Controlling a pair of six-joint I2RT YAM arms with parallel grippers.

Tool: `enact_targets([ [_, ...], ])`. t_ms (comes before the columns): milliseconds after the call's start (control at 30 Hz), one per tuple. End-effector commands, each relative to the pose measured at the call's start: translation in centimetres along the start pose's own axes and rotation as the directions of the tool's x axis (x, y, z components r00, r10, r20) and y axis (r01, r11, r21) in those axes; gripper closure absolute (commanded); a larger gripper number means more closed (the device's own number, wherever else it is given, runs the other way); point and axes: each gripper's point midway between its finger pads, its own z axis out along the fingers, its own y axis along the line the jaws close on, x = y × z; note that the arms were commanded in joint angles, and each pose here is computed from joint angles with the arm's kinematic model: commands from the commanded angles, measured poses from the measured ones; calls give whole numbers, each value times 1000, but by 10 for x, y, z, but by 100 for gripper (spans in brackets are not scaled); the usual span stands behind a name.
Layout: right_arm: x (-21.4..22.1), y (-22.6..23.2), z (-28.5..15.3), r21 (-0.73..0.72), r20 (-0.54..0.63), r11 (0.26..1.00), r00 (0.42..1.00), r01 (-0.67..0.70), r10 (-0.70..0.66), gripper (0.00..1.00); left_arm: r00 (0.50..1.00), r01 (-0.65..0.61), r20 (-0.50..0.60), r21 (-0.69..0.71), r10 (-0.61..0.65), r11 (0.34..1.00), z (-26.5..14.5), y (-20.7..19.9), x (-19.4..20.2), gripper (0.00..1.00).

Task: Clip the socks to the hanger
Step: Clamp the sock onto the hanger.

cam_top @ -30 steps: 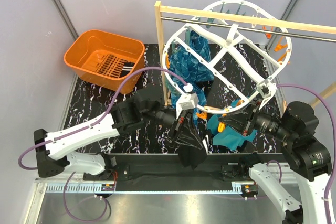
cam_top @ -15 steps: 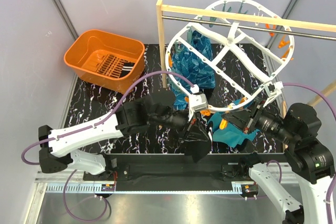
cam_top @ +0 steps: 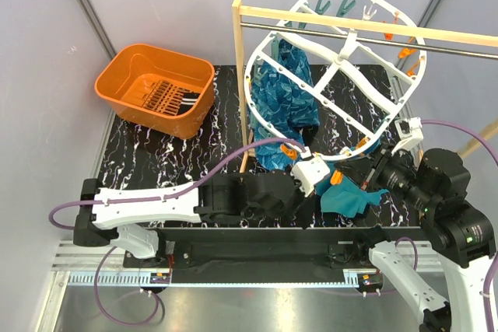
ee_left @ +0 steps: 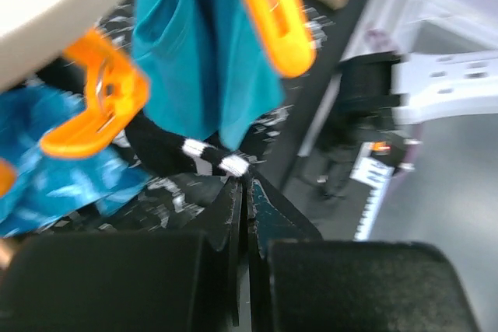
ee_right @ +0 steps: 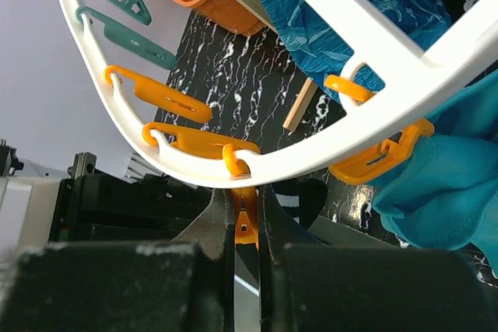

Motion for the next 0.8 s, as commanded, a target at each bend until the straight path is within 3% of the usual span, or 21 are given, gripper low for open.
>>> enact_targets([
  [0, 6, -17, 2, 102, -29, 993, 998, -59, 63, 100, 995, -17, 92, -108, 27, 994, -8, 13, -32, 100],
  [333, 7, -23, 7, 124, -31, 991, 998, -50, 55, 100, 993, -30, 113, -14, 31, 999, -2, -9, -52, 100],
  [633, 8, -23, 11, 113, -36, 992, 998, -53, 57, 100, 996, -74, 68, 191, 62, 979, 7, -48, -41, 100],
  [767, 9, -24, 12, 112, -37, 992, 998, -54, 59, 100, 996, -74, 68, 191, 62, 979, 7, -48, -42, 100],
])
